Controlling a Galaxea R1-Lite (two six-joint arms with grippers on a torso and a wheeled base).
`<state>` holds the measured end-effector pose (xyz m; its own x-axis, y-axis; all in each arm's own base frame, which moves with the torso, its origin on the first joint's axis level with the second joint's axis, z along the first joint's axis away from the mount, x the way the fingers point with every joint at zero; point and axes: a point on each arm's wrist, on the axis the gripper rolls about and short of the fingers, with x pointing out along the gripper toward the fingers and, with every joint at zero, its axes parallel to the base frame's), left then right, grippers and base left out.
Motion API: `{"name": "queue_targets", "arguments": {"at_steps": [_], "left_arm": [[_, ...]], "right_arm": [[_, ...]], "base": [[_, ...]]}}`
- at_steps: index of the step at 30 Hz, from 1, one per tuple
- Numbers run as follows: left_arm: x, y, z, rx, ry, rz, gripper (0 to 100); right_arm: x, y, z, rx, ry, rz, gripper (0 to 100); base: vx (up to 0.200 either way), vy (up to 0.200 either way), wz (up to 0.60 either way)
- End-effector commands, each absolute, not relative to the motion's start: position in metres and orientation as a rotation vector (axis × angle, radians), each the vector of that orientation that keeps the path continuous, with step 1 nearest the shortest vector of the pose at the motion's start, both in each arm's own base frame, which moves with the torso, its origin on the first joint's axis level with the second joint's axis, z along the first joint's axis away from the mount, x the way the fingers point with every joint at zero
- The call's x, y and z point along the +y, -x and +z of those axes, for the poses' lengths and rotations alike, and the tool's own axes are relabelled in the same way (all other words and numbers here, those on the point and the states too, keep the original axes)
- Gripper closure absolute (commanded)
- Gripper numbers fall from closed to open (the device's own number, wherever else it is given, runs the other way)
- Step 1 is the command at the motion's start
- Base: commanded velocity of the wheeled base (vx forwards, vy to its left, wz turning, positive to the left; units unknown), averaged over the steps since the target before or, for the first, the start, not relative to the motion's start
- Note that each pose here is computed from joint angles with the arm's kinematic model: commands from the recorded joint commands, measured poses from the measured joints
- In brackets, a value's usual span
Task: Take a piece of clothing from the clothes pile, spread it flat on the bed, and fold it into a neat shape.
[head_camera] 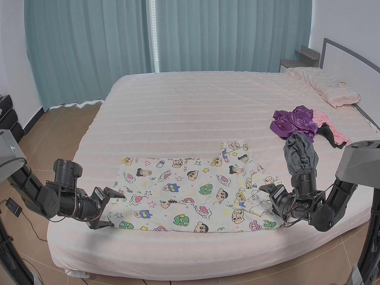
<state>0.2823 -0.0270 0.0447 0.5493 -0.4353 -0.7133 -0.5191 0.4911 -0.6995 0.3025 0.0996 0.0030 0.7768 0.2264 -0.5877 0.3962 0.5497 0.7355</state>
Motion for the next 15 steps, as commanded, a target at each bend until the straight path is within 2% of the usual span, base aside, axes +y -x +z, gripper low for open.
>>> {"name": "queue_targets", "arguments": {"at_steps": [1, 15], "left_arm": [[-0.027, -0.282, 0.044, 1.048, 1.112, 0.064, 0], [-0.027, -0.282, 0.044, 1.050, 1.112, 0.065, 0]], "right_arm": [[0.103, -0.306, 0.005, 0.697, -1.024, -0.099, 0], [0.114, -0.310, -0.010, 0.733, -1.031, -0.099, 0]], "base": [[0.000, 0.000, 0.00], [0.000, 0.000, 0.00]]}}
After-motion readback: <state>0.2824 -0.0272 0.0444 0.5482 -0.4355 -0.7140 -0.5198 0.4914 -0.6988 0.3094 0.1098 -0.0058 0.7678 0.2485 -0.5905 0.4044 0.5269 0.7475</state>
